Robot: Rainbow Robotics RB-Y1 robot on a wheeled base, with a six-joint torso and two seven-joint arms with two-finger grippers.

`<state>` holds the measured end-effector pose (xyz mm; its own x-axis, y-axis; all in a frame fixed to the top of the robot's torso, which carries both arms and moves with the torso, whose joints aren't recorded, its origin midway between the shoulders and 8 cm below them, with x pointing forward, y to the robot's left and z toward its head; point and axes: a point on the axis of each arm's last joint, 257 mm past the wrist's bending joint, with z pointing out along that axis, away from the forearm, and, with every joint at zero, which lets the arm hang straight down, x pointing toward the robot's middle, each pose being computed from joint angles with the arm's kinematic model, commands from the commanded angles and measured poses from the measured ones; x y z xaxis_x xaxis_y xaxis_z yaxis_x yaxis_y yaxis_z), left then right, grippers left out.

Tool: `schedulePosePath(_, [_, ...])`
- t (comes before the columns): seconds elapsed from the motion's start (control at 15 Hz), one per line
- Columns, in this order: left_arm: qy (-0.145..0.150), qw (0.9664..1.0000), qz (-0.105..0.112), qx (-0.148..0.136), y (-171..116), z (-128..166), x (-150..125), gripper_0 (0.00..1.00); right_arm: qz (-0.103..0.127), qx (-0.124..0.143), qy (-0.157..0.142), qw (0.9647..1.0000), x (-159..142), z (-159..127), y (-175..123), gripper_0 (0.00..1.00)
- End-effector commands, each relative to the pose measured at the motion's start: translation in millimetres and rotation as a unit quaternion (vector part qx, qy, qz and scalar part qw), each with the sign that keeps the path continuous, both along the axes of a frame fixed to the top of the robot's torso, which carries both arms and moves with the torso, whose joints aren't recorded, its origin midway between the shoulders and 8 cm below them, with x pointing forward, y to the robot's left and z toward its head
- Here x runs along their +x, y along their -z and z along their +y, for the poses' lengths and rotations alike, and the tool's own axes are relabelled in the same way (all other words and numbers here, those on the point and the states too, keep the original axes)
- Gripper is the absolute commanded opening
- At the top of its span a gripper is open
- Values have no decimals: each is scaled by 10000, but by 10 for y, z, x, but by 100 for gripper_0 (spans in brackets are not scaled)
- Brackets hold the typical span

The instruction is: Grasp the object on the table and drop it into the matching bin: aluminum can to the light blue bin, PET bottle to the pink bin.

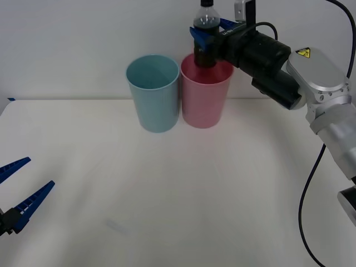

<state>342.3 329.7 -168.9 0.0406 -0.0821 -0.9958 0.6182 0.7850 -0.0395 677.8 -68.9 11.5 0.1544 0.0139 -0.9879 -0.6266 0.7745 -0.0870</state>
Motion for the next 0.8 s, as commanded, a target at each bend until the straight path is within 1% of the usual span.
schedulePosePath(0.07, [0, 10000, 0, 0, 0, 0, 0, 100, 11, 104, -91, 9999, -50, 21, -21, 100])
schedulePosePath(0.13, [0, 10000, 0, 0, 0, 0, 0, 100, -45, 131, -144, 9998, -117, 18, -52, 100])
schedulePosePath(0.2, [0, 10000, 0, 0, 0, 0, 0, 100, -50, 172, -162, 9997, -161, -14, -49, 100])
schedulePosePath(0.47, [0, 10000, 0, 0, 0, 0, 0, 100, -170, 297, -412, 9986, -570, -138, -54, 100])
schedulePosePath(0.8, [0, 10000, 0, 0, 0, 0, 0, 100, -63, 370, -637, 9973, -1093, -354, 141, 100])
